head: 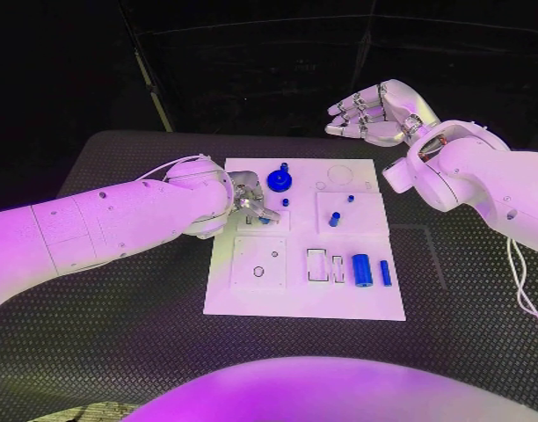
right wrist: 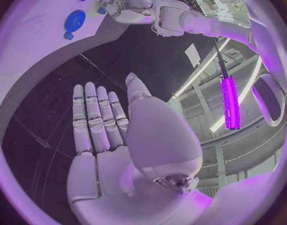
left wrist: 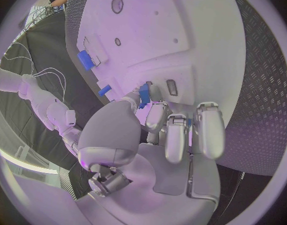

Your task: Assemble the parts on the task board

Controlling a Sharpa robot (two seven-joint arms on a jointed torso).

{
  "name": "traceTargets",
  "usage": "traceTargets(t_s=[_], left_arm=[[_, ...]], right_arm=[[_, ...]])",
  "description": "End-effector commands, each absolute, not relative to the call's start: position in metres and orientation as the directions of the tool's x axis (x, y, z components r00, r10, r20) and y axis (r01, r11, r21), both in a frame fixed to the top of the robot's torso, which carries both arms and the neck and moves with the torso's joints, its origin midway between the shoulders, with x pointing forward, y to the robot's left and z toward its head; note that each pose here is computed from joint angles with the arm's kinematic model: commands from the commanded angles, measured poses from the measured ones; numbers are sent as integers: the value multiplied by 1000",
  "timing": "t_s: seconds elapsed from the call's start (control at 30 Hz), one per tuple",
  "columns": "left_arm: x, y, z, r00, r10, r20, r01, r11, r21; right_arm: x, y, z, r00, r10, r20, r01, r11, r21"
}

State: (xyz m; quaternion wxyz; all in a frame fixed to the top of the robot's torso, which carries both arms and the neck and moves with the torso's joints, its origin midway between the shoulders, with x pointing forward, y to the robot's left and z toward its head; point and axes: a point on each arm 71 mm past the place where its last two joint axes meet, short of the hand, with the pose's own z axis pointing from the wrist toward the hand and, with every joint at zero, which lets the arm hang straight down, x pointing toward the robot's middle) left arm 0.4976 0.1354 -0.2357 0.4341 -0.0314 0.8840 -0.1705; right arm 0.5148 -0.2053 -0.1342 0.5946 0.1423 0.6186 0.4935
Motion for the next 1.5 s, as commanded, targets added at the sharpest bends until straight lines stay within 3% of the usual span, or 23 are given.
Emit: traceTargets(t_s=[0.03, 1.5], left_arm=[[497, 135, -237, -628, -188, -755, 97, 944, -317], [498, 142, -238, -632, -184, -753, 87, 949, -305]], right_arm=[[515, -204, -133, -253, 765, -592, -416, 467, 780], [515, -205, -133, -255, 764, -593, -414, 468, 781]])
